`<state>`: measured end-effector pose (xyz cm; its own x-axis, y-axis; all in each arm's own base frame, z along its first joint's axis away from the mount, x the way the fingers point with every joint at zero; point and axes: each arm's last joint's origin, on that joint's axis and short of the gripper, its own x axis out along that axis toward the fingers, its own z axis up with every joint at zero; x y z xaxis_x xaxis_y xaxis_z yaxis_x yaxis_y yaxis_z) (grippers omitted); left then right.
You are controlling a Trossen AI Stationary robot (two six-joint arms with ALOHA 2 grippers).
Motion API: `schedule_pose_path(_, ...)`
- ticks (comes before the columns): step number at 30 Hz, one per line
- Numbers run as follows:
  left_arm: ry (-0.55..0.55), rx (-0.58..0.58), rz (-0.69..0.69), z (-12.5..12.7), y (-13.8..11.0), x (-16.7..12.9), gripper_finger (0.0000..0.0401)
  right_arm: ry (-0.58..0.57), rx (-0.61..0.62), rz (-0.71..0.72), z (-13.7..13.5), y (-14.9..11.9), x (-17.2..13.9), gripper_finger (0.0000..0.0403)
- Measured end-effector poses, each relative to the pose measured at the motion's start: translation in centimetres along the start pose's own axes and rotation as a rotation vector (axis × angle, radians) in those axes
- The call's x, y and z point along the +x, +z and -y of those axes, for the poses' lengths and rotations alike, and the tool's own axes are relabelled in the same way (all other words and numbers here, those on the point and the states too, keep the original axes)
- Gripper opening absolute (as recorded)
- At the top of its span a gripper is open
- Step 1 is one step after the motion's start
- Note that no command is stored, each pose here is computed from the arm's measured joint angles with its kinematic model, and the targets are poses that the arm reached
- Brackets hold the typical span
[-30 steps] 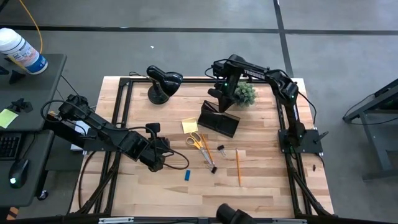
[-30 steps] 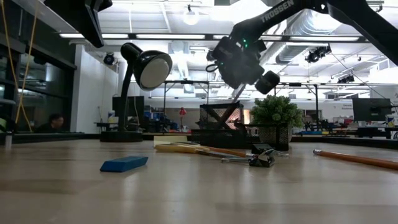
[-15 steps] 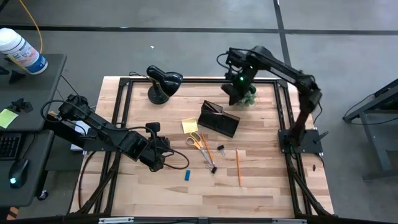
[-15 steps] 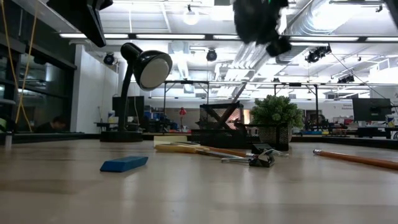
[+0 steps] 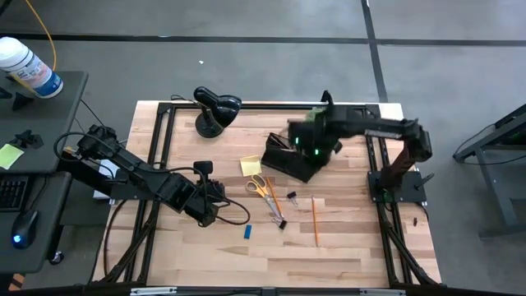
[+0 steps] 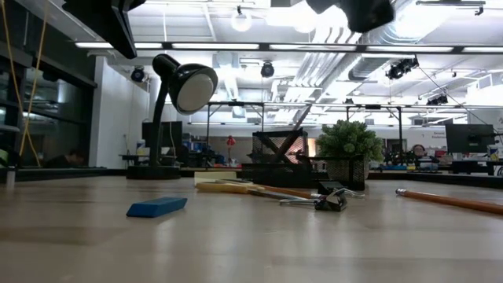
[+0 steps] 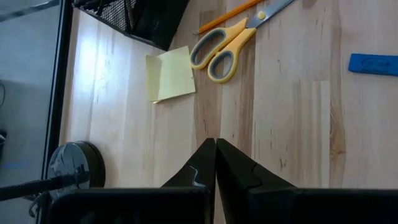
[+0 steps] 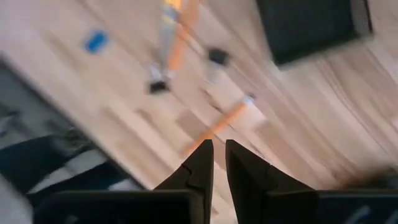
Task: Pick and place office supplies into organizer
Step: Put the right yellow pencil into the desk organizer
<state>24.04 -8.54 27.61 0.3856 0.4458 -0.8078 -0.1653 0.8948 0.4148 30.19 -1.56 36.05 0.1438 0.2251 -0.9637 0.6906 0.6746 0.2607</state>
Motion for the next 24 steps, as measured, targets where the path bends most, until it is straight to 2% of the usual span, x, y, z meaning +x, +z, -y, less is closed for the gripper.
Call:
schedule_pose_path(5, 0.0, 0.001, -0.002, 0.0, 0.0, 0.0, 0.0001, -0.218, 0.067, -0.11, -0.2, -2.8, 5.7, 0.0031)
schedule_pose_path(9, -0.01, 0.027, -0.006, 0.0, 0.0, 0.0, 0.0002, -0.294, 0.198, -0.144, 1.1, -4.6, 9.9, 0.0023)
schedule_pose_path(11, -0.02, 0.05, -0.011, 0.0, -0.1, 0.0, 0.0003, -0.255, 0.257, -0.107, 1.4, -5.0, 11.6, 0.0019)
schedule_pose_path(18, -0.055, 0.079, -0.022, 0.2, -0.1, 0.0, 0.0001, 0.01, 0.482, 0.169, 2.0, -5.4, 14.2, 0.0005)
schedule_pose_path(24, -0.099, 0.066, -0.023, 0.0, 0.3, 0.2, 0.0003, -0.052, 0.615, 0.14, 4.7, -6.4, 17.0, 0.0005)
